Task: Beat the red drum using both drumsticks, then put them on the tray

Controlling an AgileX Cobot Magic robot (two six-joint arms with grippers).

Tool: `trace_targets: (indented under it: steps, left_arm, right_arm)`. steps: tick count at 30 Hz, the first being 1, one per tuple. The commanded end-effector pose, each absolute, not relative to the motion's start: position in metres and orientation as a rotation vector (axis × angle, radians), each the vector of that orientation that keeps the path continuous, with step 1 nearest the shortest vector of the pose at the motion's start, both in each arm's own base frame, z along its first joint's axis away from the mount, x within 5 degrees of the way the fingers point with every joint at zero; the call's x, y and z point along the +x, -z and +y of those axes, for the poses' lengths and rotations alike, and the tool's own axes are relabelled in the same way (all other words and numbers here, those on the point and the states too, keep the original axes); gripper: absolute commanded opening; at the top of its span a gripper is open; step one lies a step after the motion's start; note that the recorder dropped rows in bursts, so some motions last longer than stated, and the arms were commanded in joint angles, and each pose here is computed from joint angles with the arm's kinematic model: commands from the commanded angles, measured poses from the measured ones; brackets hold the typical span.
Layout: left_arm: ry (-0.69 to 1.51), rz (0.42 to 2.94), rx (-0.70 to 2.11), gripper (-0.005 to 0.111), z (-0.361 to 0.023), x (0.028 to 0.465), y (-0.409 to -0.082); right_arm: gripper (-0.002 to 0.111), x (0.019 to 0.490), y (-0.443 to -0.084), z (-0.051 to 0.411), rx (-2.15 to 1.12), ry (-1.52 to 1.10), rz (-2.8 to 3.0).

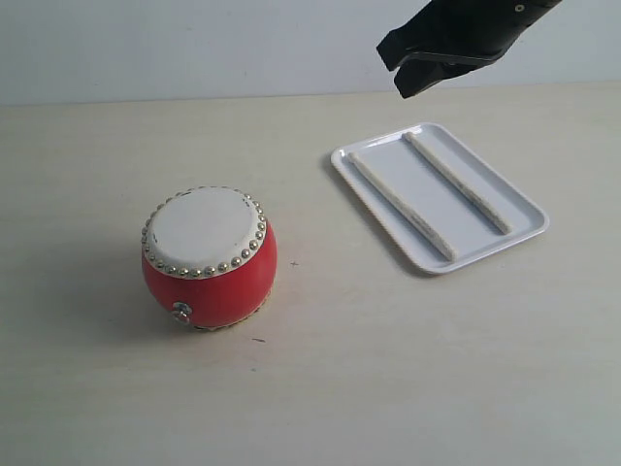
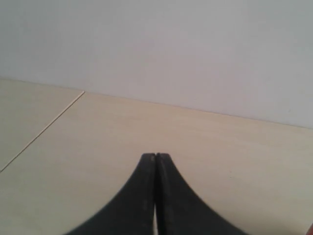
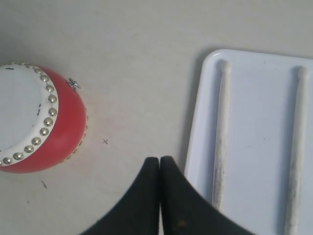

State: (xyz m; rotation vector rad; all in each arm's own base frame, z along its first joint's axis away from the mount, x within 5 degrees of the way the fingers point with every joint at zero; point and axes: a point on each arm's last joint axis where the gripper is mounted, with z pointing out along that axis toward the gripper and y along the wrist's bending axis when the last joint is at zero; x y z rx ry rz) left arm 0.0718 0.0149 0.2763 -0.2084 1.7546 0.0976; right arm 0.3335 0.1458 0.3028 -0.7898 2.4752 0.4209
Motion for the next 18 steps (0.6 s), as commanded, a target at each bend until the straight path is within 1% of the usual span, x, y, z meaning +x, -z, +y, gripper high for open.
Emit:
trace_targets:
  steps: [1,7,18]
  left_arm:
    - [-0.07,1.748,-0.237,0.0,0.015,0.07,-0.275]
    - [-0.098,1.725,-0.217,0.0,0.014,0.061,-0.261]
    - [-0.135,1.703,-0.191,0.0,0.014,0.049,-0.223]
  right_arm:
    - [0.0,0.333,-0.307,0.145,-0.793,-0.414,2.452]
    - [0.0,0.333,-0.307,0.145,-0.793,-0.414,2.452]
    - [0.0,0.333,-0.307,0.145,-0.793,-0.414,2.452]
